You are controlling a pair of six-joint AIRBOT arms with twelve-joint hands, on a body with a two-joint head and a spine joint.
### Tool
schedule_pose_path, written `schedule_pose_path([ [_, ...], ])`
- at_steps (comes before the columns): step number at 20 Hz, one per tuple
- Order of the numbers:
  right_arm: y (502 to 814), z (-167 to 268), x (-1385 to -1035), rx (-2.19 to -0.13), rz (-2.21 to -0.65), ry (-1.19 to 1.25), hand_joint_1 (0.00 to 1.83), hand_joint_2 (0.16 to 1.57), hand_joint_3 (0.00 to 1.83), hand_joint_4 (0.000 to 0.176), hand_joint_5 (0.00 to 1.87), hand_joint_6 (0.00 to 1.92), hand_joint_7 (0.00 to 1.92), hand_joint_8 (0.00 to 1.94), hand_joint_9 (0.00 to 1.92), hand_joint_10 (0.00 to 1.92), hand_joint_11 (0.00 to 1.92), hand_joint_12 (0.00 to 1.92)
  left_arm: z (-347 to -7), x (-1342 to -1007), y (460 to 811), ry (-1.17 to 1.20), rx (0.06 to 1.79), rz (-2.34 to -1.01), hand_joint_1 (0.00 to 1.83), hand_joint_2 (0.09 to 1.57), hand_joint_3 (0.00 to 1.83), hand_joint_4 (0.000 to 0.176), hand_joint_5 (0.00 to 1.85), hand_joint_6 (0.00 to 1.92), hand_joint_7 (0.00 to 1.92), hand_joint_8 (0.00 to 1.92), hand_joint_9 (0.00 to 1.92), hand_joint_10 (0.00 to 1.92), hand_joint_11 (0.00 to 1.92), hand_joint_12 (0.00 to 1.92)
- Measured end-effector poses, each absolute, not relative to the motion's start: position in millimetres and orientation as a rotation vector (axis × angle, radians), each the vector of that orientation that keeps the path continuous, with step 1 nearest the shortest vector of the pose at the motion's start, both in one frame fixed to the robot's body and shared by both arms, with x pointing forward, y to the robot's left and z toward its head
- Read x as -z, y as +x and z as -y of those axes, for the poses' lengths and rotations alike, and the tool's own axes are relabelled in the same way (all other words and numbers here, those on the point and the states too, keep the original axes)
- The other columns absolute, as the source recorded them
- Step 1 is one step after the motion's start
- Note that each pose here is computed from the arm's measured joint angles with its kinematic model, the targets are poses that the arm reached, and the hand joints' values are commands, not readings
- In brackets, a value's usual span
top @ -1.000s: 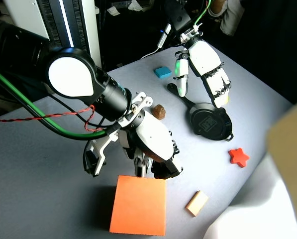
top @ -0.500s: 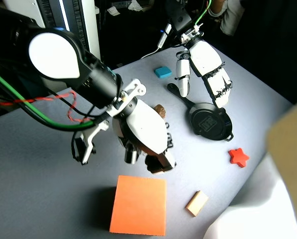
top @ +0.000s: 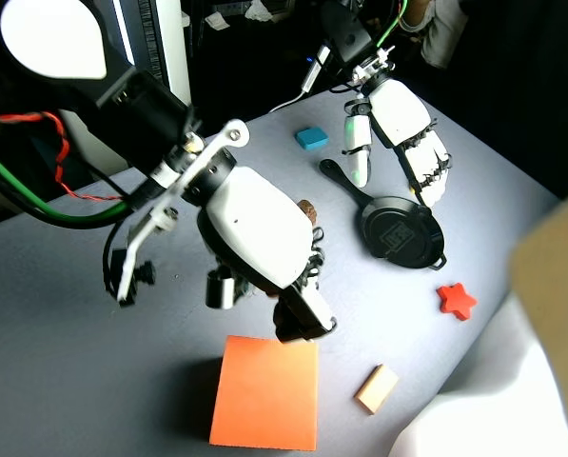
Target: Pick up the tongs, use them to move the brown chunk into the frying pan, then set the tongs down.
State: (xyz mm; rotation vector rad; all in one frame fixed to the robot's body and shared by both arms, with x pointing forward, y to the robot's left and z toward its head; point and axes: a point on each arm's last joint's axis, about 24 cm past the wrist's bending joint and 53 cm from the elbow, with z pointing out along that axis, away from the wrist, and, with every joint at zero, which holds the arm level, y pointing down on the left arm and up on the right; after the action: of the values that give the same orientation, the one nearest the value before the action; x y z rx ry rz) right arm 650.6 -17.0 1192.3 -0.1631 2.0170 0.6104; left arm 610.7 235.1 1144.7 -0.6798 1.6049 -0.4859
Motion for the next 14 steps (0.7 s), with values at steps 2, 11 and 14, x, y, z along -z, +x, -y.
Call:
schedule_pose_path([
  [2, 642.7, 16.4, -1186.7, -0.648, -2.055, -0.06, 1.09, 1.23, 0.0, 0.0, 0.75, 1.32, 0.99, 0.01, 0.67, 0.69, 0.29, 1.56, -241.2, -1144.0, 614.1, -0.69, 0.475, -1.6, 0.09, 1.26, 0.0, 0.013, 0.11, 0.0, 0.17, 0.0, 0.18, 0.01, 0.0, 0.66],
  [11, 614.7, 19.0, -1177.5, -0.662, -2.089, 0.198, 1.12, 1.16, 0.0, 0.0, 0.79, 0.42, 0.97, 0.01, 0.67, 0.59, 0.28, 1.5, -262.6, -1143.2, 624.3, -0.695, 0.425, -1.575, 0.07, 1.26, 0.0, 0.009, 0.09, 0.0, 0.14, 0.0, 0.15, 0.0, 0.0, 0.62],
  [14, 619.0, 25.1, -1176.7, -0.644, -2.058, 0.28, 1.12, 1.16, 0.0, 0.0, 0.83, 0.3, 0.97, 0.01, 0.69, 0.55, 0.28, 1.49, -263.4, -1142.7, 623.8, -0.696, 0.424, -1.575, 0.06, 1.26, 0.0, 0.01, 0.1, 0.01, 0.15, 0.0, 0.16, 0.0, 0.0, 0.62],
])
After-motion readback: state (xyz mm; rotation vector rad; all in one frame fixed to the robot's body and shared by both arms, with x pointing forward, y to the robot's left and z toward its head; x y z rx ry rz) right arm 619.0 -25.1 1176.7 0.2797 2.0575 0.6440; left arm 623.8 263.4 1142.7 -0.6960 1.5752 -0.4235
